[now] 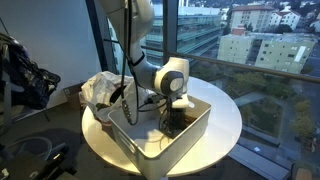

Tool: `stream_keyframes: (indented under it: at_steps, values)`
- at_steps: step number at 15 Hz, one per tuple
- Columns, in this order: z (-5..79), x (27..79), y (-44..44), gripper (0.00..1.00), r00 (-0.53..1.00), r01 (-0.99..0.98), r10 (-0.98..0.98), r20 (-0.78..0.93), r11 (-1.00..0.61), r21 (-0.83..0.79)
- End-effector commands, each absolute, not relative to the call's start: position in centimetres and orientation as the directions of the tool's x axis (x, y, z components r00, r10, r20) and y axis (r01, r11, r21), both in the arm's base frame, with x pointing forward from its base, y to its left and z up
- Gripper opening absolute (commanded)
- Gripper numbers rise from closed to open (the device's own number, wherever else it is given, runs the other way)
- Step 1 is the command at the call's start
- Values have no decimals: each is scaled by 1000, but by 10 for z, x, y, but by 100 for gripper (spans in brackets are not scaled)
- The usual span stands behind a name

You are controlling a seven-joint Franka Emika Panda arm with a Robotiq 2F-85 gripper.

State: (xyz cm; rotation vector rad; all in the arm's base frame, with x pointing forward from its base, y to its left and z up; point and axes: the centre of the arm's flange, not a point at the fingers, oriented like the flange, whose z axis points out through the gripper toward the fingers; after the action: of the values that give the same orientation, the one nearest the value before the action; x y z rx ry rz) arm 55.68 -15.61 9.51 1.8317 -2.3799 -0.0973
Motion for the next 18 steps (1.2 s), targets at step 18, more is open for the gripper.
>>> stream_keyframes:
  at_steps: [18]
  values:
    - [339,493,-67,6,44,-999,-980,192,-43,9]
